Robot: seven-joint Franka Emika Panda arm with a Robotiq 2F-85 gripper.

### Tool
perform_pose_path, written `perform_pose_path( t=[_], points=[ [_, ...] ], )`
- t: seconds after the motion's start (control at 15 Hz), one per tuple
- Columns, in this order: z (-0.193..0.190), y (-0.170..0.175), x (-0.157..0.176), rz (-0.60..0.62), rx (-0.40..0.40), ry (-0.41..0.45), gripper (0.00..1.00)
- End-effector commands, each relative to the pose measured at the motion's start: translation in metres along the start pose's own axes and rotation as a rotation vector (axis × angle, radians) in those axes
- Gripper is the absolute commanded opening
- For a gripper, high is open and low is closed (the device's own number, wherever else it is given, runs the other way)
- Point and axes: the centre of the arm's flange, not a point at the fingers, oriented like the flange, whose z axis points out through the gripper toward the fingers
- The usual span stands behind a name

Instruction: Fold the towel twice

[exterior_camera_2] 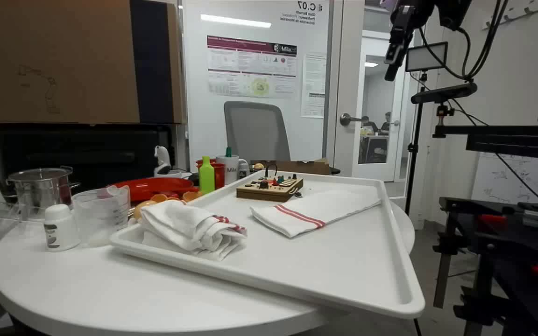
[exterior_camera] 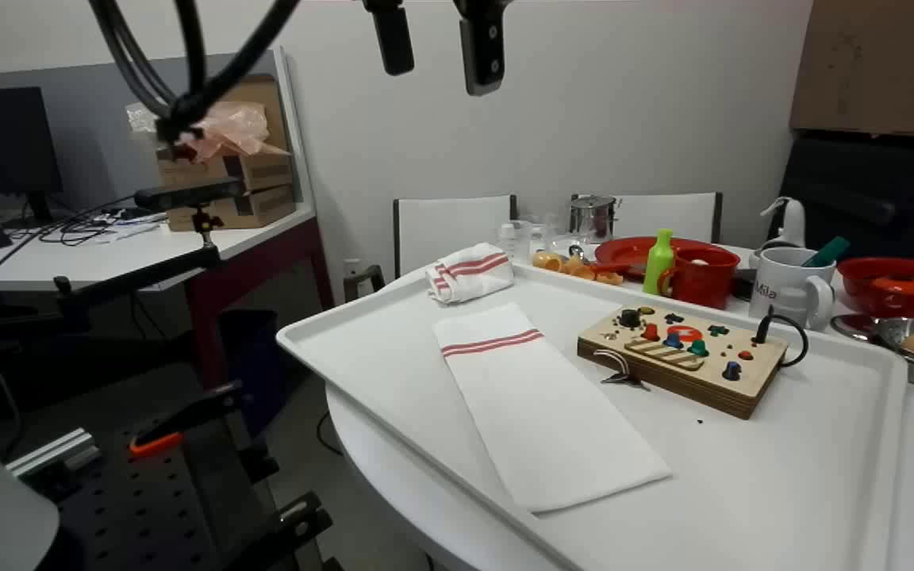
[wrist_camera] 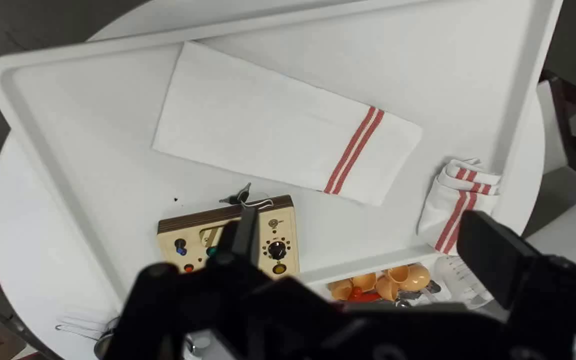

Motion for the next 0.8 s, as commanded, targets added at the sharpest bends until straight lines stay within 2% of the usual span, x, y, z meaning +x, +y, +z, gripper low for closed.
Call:
perform_pose_path(
  t=[0.0, 0.73],
  points=[
    [0.000, 0.000, 0.000, 0.000, 0.000, 0.000, 1.00],
    [0.069, -0.001, 0.056, 0.091, -0.158, 0.014, 1.00]
  ],
)
